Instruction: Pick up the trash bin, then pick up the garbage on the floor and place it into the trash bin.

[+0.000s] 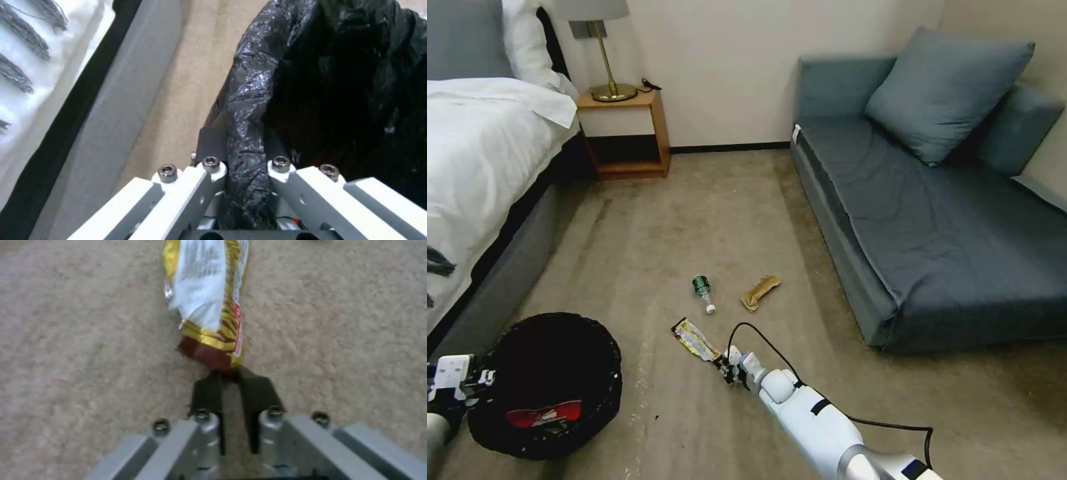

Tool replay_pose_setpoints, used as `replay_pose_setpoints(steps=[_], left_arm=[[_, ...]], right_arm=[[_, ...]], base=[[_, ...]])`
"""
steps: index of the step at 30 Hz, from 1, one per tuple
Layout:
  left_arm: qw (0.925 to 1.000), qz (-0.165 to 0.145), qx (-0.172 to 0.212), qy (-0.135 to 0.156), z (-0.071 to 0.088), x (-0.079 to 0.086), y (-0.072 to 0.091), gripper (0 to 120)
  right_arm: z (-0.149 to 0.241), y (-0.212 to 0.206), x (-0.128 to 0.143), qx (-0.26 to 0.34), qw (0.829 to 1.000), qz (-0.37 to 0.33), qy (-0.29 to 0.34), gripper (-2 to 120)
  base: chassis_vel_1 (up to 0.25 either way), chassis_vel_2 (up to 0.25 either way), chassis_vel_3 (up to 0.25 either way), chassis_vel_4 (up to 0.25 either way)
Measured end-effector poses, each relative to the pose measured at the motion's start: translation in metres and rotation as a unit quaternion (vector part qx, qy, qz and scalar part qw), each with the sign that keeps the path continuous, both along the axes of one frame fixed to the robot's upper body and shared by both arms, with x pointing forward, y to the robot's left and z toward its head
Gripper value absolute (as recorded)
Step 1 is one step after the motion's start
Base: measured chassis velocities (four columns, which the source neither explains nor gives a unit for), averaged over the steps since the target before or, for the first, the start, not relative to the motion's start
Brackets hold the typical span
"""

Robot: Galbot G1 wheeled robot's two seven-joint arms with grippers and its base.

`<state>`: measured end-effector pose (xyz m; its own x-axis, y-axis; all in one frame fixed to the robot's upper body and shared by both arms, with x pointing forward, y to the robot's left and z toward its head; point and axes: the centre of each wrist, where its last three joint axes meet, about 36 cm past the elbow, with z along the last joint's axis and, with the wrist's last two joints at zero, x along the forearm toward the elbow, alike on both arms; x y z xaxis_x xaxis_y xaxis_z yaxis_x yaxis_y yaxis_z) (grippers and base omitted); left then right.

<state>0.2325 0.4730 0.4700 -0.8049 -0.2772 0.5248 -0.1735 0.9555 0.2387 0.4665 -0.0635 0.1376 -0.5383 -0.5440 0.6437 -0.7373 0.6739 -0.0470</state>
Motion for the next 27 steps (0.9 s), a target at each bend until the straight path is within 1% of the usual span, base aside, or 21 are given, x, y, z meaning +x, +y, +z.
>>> replay_pose_setpoints(steps=[1, 2, 3, 8, 11, 14, 15, 18, 19, 20, 21, 25, 26, 27], left_arm=[[1.0000, 0.000, 0.000, 0.000, 0.000, 0.000, 0.000, 5], [1.0000, 0.000, 0.000, 0.000, 0.000, 0.000, 0.000, 5], [1.0000, 0.000, 0.000, 0.000, 0.000, 0.000, 0.000, 5], [1.0000, 0.000, -0.001, -0.002, 0.001, 0.001, 0.000, 5], [1.0000, -0.001, -0.002, -0.003, 0.000, 0.002, -0.001, 5], [1.0000, -0.001, -0.006, -0.003, -0.002, 0.003, -0.002, 5], [1.0000, -0.001, -0.006, -0.003, -0.002, 0.003, -0.002, 5], [0.9999, -0.001, -0.010, -0.003, -0.005, 0.003, -0.003, 5], [0.9999, 0.000, -0.011, -0.004, -0.005, 0.003, -0.003, 5], [0.9999, 0.000, -0.013, -0.005, -0.006, 0.004, -0.004, 5], [0.9999, 0.000, -0.013, -0.005, -0.006, 0.004, -0.004, 5], [0.9998, 0.000, -0.019, -0.009, -0.008, 0.005, -0.005, 5], [0.9998, 0.000, -0.019, -0.009, -0.008, 0.005, -0.005, 5], [0.9998, 0.000, -0.020, -0.009, -0.008, 0.005, -0.006, 5]], right_arm=[[0.000, 0.000, 0.000, 0.000, 1.000, 0.000, 0.000, 10], [0.000, 0.000, 0.000, -0.001, 1.000, -0.001, -0.001, 2], [0.000, 0.000, -0.001, 0.000, 1.000, -0.001, -0.002, 0], [0.001, 0.003, -0.003, 0.007, 1.000, -0.002, -0.011, 0], [0.005, 0.008, -0.005, 0.024, 1.000, -0.004, -0.018, 0], [0.021, 0.029, -0.011, 0.069, 0.997, -0.001, -0.046, 0], [0.021, 0.029, -0.011, 0.069, 0.997, -0.001, -0.046, 0], [0.049, 0.053, -0.020, 0.128, 0.989, -0.005, -0.076, 0], [0.056, 0.052, -0.022, 0.139, 0.987, -0.009, -0.083, 0], [0.064, 0.046, -0.024, 0.151, 0.984, -0.016, -0.092, 0], [0.064, 0.046, -0.024, 0.151, 0.984, -0.016, -0.092, 0], [0.101, 0.022, -0.027, 0.186, 0.975, -0.039, -0.115, 0], [0.101, 0.022, -0.027, 0.186, 0.975, -0.039, -0.115, 0], [0.110, 0.016, -0.027, 0.192, 0.973, -0.045, -0.119, 0]], base=[[0.000, 0.000, 0.000, 0.000], [0.000, 0.000, 0.000, 0.000], [0.000, 0.000, 0.000, 0.000], [0.000, 0.000, 0.000, 0.000], [0.000, 0.000, 0.000, 0.000], [0.000, 0.000, 0.000, 0.000], [0.000, 0.000, 0.000, 0.000], [0.000, 0.000, 0.000, 0.000], [0.000, 0.000, 0.000, 0.000], [0.000, 0.000, 0.000, 0.000], [0.000, 0.000, 0.000, 0.000], [0.000, 0.000, 0.000, 0.000], [0.000, 0.000, 0.000, 0.000], [0.000, 0.000, 0.000, 0.000]])
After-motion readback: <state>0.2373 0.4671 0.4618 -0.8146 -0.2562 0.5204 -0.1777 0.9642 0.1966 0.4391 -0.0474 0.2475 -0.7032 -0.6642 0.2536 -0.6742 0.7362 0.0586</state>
